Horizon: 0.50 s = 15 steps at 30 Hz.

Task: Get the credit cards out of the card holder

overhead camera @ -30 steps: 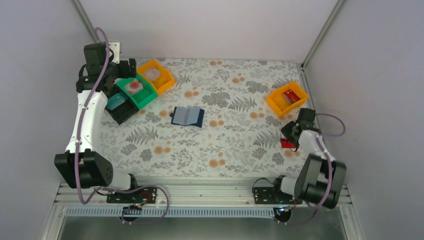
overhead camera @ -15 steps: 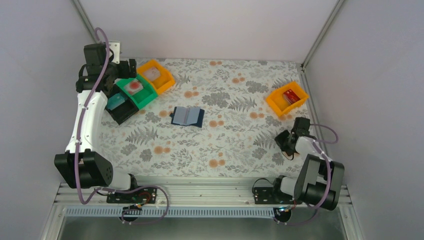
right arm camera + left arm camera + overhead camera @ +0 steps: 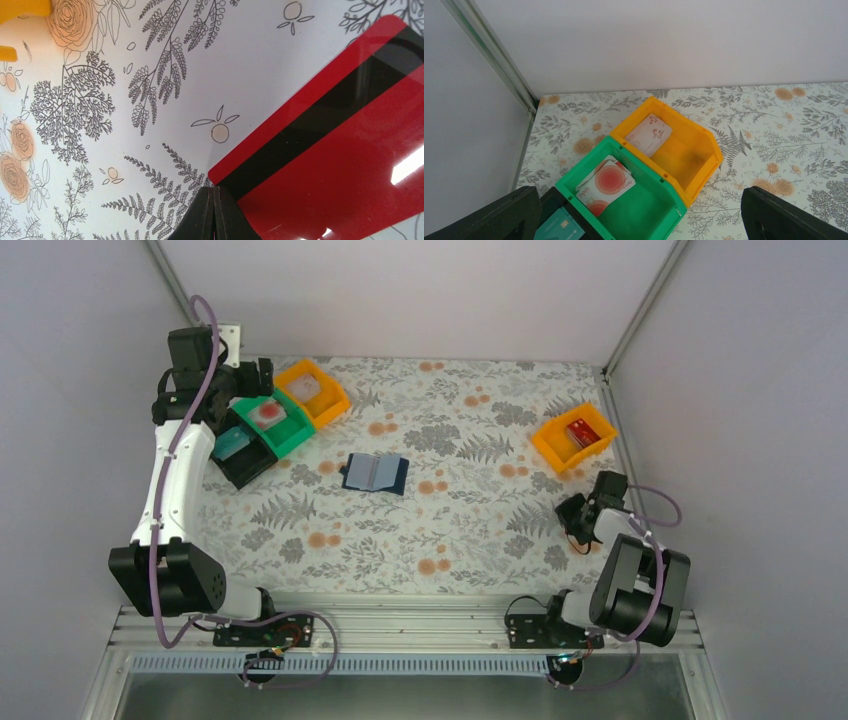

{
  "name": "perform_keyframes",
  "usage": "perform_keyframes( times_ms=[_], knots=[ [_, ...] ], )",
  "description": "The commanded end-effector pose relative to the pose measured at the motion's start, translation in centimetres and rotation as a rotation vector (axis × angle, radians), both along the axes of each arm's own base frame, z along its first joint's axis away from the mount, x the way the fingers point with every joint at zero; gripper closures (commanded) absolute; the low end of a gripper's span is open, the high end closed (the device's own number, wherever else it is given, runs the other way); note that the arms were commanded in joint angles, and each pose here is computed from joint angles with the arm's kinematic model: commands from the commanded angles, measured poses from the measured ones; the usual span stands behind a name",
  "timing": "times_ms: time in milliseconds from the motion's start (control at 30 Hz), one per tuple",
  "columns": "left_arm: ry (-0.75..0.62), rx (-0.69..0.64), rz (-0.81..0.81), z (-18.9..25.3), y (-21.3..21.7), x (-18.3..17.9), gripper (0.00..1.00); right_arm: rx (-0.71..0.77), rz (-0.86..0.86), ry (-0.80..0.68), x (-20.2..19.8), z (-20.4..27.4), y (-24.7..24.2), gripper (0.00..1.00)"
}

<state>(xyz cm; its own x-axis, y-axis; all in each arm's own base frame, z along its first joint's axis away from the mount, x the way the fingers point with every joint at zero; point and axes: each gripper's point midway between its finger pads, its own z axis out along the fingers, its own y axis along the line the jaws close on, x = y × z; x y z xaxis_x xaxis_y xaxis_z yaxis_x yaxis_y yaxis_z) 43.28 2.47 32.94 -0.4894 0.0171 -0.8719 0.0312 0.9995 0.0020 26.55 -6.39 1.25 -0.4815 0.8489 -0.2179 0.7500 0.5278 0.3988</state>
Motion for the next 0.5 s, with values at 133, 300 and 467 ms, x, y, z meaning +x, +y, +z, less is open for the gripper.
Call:
perform_keyframes(
  times_ms=[133,300,467],
  knots=[
    [-0.003,0.012,0.0,0.5,0.2,0.1,0.0,-0.013,-0.023,0.146,-3.8,-1.7,-0.4,0.96],
    [0.005,0.054,0.034,0.3,1.1,0.3,0.0,0.019,-0.08,0.092,-3.1,-0.5,-0.1,0.96],
    [0.035,0.119,0.077,0.1,2.3,0.0,0.0,-0.001,-0.092,0.024,-2.5,1.4,0.5,0.96]
  ],
)
